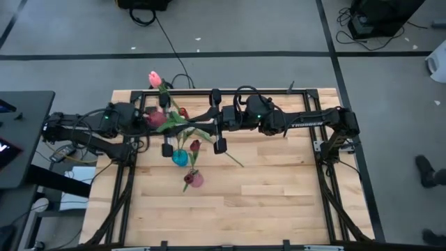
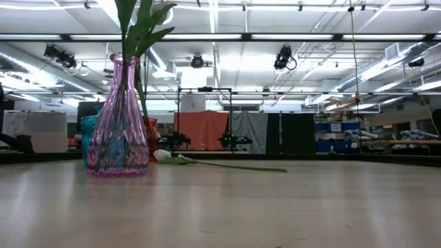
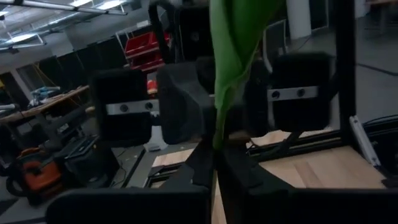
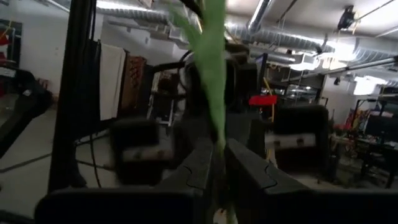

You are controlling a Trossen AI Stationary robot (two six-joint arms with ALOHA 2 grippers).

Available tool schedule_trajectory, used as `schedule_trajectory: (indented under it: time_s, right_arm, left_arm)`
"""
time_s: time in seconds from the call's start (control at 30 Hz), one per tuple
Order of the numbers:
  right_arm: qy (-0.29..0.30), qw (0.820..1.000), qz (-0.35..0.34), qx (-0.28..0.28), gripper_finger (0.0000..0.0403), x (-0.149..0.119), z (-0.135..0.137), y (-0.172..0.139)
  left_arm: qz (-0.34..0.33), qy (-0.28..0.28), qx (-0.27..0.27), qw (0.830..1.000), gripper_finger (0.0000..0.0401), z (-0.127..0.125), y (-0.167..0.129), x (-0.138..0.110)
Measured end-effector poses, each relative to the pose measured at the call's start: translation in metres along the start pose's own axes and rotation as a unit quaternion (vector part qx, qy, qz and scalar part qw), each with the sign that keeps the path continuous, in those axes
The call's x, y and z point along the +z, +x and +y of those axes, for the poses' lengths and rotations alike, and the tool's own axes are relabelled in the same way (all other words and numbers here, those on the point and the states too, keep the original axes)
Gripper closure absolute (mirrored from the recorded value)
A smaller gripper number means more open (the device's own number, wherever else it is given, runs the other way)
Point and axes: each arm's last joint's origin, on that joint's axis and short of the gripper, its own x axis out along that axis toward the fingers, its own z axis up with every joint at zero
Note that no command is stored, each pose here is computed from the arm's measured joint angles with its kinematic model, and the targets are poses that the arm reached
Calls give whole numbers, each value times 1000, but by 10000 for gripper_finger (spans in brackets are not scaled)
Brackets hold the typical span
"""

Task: Sort flowers into vase by color
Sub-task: Put the red tulip into the pink vase

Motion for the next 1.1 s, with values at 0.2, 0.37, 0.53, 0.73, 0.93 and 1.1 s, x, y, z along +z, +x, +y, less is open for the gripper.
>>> schedule_trajectory:
  time_s: [0.2,0.37,0.53,0.73,0.93,1.1]
  right_arm:
    - [-7,1000,28,6,341,13,0,-12]
    - [-8,999,41,-7,342,9,1,-21]
    - [-6,997,72,-38,342,-1,4,-46]
    - [16,994,63,-83,342,-12,12,-88]
    - [49,995,21,-88,342,-28,24,-126]
    - [65,994,-19,-83,342,-39,36,-149]
  left_arm:
    - [-68,-28,-31,997,388,14,-43,23]
    - [-79,-38,-39,995,389,21,-67,26]
    - [-82,-66,-85,991,390,21,-80,27]
    - [-66,-83,-172,979,390,24,-96,38]
    - [-78,-68,-334,937,388,16,-105,37]
    - [1,-76,-338,938,388,2,-92,10]
